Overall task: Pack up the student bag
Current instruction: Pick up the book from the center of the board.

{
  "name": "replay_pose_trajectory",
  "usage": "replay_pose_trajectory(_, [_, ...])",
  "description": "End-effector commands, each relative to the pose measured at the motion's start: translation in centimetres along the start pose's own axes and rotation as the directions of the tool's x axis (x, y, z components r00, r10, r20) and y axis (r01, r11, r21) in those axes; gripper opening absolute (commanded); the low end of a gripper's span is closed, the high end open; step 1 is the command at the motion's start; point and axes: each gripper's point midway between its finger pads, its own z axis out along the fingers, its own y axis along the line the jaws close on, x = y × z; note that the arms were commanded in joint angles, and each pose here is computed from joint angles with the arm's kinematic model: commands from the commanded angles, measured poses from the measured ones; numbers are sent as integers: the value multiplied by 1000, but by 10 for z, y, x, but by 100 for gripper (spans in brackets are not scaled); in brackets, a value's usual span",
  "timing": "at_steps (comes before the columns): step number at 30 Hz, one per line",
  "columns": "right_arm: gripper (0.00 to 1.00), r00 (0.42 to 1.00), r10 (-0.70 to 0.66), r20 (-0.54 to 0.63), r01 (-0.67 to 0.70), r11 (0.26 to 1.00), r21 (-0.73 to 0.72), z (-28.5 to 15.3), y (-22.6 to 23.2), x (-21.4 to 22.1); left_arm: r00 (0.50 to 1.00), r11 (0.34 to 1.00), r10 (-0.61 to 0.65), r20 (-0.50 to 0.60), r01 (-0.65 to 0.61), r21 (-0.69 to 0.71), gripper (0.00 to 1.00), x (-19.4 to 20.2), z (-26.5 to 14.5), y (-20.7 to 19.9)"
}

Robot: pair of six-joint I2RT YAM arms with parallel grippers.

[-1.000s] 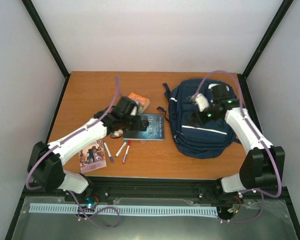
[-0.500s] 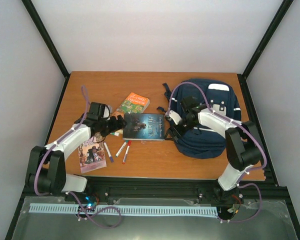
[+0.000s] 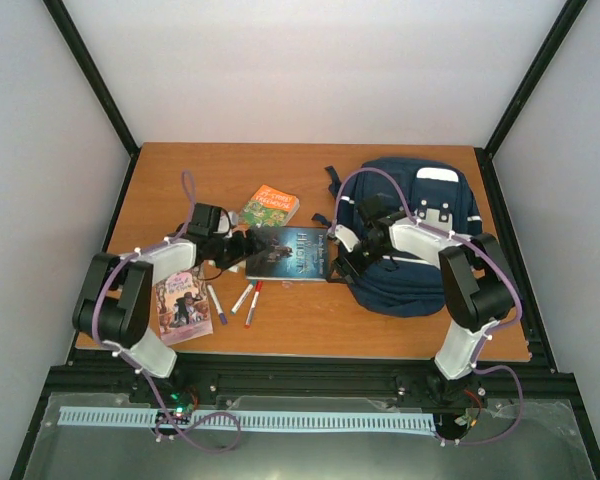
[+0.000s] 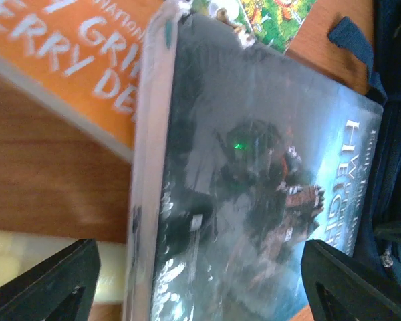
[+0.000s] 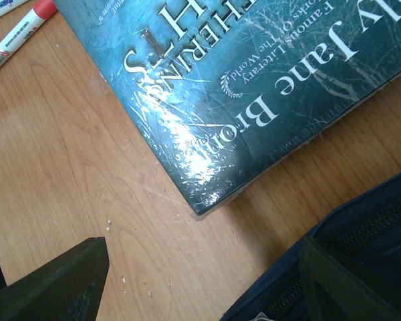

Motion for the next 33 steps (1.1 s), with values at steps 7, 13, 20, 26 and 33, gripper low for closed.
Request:
replay_pose_trajectory(7, [80,996,29,-87,-27,999,33,20,-16,22,999,984,35,-28,-30,178,79,-19,25,-29])
replay_pose_trajectory(13, [80,993,50,-109,-46,998,38,26,-21,26,996,964,43,-80,-20,264,62,-9,26,-40])
replay_pose_trajectory(20, [80,990,64,-125,-59,997,44,30,-24,30,996,935,68,-58,-43,352,51,-4,-1,-67])
replay_pose_trajectory(26, [80,991,63,-121,-59,997,43,29,-24,29,994,907,75,-75,-37,419,48,1,-15,-86])
replay_pose_trajectory(33, [80,991,62,-118,-58,998,40,28,-22,28,990,909,71,-119,-15,416,40,10,-18,-96])
